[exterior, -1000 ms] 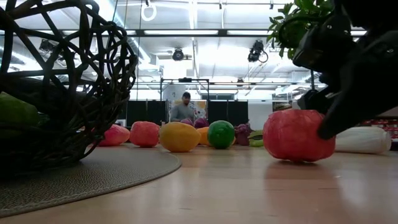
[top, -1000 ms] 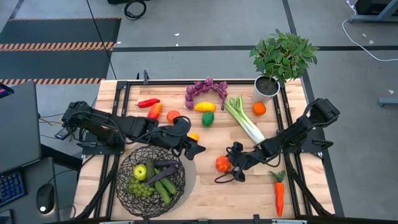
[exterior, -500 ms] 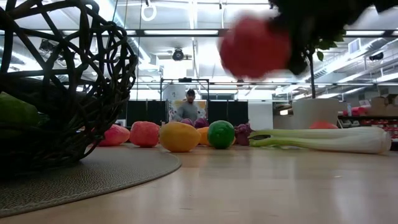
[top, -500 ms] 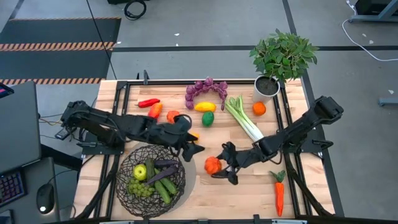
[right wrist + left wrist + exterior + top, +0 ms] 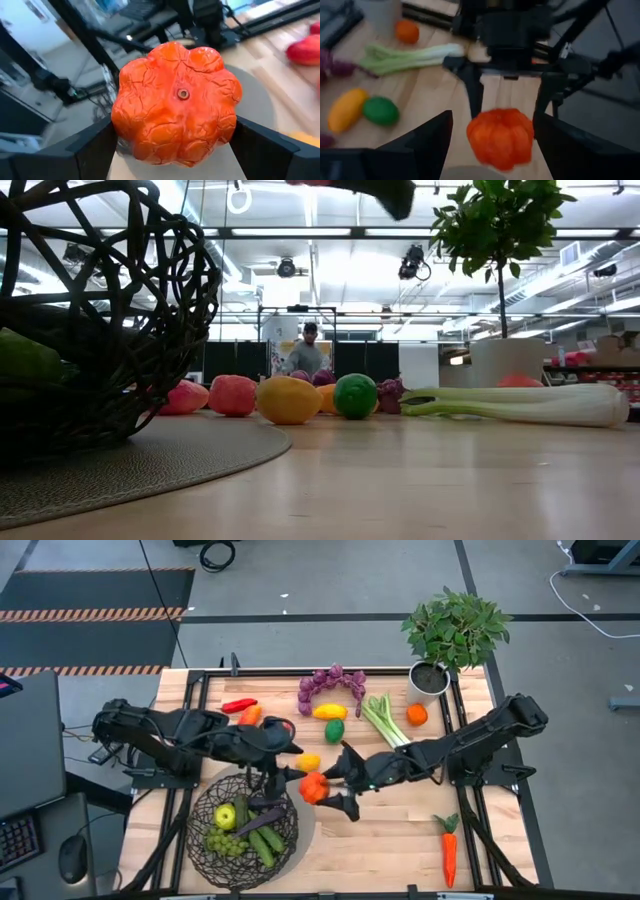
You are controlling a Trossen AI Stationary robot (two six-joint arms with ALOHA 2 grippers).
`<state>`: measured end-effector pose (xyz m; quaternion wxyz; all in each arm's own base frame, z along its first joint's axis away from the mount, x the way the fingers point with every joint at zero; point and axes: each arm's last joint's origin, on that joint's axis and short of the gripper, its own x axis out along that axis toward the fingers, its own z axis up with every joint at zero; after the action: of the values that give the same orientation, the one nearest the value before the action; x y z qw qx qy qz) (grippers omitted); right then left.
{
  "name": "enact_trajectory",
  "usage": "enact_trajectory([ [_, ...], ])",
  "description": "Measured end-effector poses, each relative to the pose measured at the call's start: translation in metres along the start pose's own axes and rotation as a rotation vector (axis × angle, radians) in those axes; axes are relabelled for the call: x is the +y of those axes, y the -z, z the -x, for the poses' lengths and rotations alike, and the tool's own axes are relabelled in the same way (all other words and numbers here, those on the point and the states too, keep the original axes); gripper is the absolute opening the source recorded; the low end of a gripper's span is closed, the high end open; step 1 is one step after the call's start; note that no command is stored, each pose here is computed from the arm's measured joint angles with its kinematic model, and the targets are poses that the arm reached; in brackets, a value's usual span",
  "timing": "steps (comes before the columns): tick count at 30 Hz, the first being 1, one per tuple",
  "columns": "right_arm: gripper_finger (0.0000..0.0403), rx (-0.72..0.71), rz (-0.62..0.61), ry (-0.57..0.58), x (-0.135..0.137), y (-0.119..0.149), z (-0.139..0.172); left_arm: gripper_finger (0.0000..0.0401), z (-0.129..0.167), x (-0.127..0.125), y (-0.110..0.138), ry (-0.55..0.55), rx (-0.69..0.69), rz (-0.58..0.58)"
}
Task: Build produce basket
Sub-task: Put the bottom orange pumpkin into the black basket
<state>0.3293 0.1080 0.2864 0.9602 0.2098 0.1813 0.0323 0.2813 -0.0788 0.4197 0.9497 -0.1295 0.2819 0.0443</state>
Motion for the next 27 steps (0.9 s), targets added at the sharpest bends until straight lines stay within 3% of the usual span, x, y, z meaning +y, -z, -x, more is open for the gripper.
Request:
enact_trajectory([
  [8, 0.0354, 0.053, -0.178, -0.065, -0.009, -0.008, -0.009, 0.0282, 0.007, -0.019, 0.01, 0.064, 0.018, -0.361],
  [14, 0.0354, -0.019, -0.309, -0.155, -0.008, -0.021, -0.009, 0.0282, 0.01, -0.029, 0.017, 0.099, 0.03, -0.519],
  [19, 0.0354, -0.096, -0.36, -0.231, -0.004, -0.03, -0.007, 0.0282, 0.007, -0.031, 0.019, 0.098, 0.039, -0.562],
  [27, 0.0354, -0.061, -0.397, -0.261, -0.001, -0.028, -0.007, 0.03, 0.004, -0.023, 0.016, 0.054, 0.044, -0.554],
])
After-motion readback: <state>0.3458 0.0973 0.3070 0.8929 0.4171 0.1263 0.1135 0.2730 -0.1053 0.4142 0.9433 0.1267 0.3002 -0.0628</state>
